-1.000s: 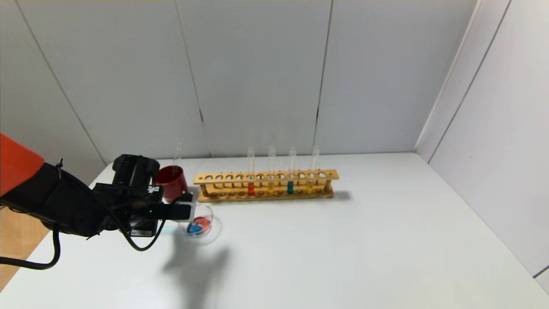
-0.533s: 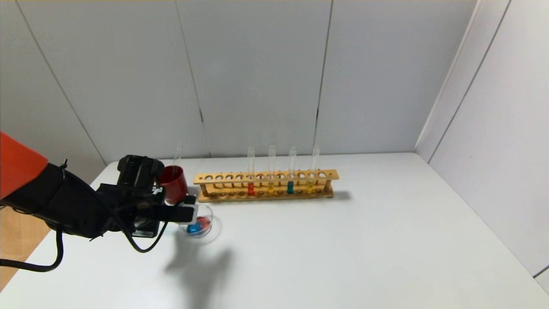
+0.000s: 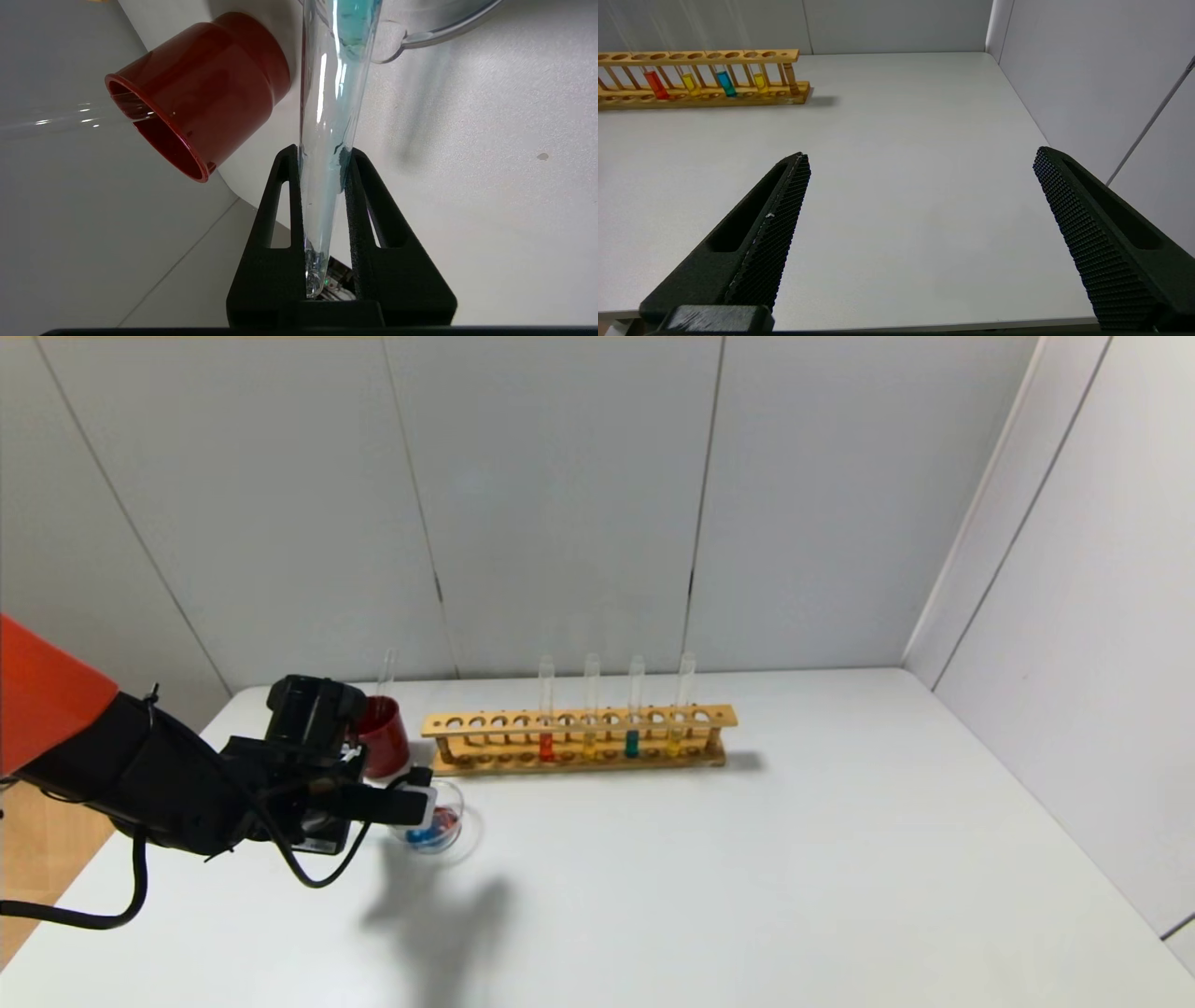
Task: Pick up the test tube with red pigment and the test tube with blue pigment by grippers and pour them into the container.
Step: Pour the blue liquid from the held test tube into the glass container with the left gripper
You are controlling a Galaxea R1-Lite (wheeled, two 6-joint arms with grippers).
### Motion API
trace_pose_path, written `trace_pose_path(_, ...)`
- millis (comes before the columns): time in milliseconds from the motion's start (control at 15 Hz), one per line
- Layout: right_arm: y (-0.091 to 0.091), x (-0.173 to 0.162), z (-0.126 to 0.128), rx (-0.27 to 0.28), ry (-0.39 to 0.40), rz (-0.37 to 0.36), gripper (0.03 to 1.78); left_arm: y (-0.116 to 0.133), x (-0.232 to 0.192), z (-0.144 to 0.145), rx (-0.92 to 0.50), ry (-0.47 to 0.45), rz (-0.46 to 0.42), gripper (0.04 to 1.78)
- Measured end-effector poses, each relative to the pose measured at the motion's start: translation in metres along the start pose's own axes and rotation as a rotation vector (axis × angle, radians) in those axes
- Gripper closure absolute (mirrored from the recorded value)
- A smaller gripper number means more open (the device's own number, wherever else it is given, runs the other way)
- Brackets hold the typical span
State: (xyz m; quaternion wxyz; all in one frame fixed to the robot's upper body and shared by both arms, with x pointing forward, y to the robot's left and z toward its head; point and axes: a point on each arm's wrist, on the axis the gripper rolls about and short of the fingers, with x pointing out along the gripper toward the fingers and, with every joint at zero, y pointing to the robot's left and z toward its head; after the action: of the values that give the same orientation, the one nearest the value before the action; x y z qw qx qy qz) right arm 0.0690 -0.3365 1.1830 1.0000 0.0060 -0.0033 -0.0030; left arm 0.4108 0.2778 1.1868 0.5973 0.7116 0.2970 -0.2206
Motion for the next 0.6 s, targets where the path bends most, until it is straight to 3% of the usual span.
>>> trace_pose_path(600, 0.000, 0.000, 0.000, 0.000, 0.000, 0.000, 0.06, 0.004, -0.003, 0.013, 0.081, 0.039, 0.021, 1.50)
